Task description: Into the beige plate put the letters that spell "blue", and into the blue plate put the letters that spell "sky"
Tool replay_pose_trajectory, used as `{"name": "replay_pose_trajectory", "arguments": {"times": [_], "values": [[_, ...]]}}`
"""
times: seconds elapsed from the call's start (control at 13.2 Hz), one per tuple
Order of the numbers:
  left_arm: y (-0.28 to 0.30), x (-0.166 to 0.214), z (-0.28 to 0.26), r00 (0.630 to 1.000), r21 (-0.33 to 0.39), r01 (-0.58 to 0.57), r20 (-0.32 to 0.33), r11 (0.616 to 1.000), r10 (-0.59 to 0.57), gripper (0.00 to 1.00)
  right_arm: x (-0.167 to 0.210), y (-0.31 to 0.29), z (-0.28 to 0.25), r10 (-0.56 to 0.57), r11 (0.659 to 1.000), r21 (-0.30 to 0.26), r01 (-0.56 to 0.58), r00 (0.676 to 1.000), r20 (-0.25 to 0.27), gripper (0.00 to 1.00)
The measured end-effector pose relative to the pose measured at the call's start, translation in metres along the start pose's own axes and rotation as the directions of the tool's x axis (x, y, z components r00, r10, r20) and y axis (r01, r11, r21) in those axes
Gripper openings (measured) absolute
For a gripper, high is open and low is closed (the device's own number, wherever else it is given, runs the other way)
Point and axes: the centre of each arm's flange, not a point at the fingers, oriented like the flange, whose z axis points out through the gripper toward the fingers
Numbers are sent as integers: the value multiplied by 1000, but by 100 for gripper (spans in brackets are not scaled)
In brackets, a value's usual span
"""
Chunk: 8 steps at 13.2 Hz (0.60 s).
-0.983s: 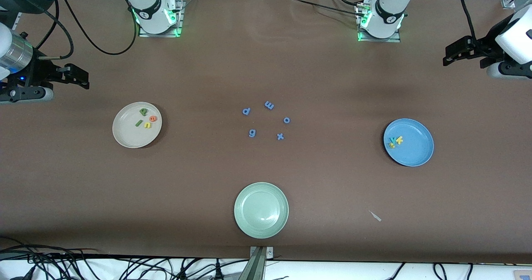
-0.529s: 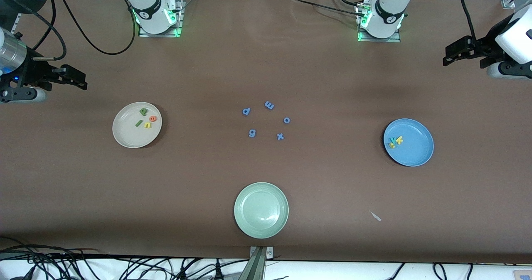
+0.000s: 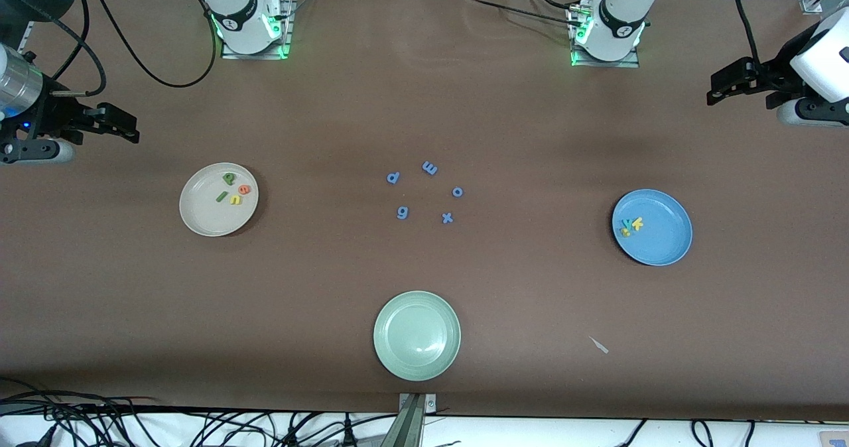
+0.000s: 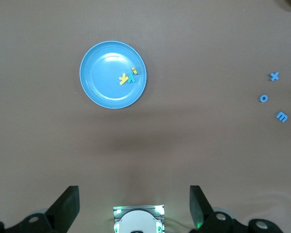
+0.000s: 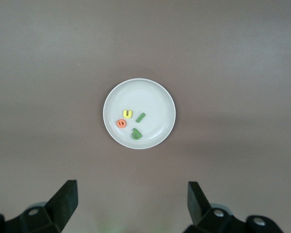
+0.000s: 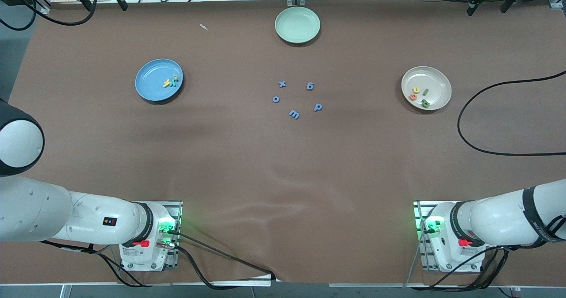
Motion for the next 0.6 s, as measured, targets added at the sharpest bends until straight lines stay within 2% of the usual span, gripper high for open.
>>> {"name": "replay_pose_trajectory", "arguments": {"times": [0.15, 0.6], "values": [[0, 0, 0, 1000, 0, 0, 0, 1000, 0, 100, -2, 0, 2, 1, 1000, 1, -1, 1000, 21, 100], [0, 0, 0, 1000, 0, 0, 0, 1000, 0, 100, -3, 1, 2, 2, 1000, 1, -2, 1000, 26, 100]]}}
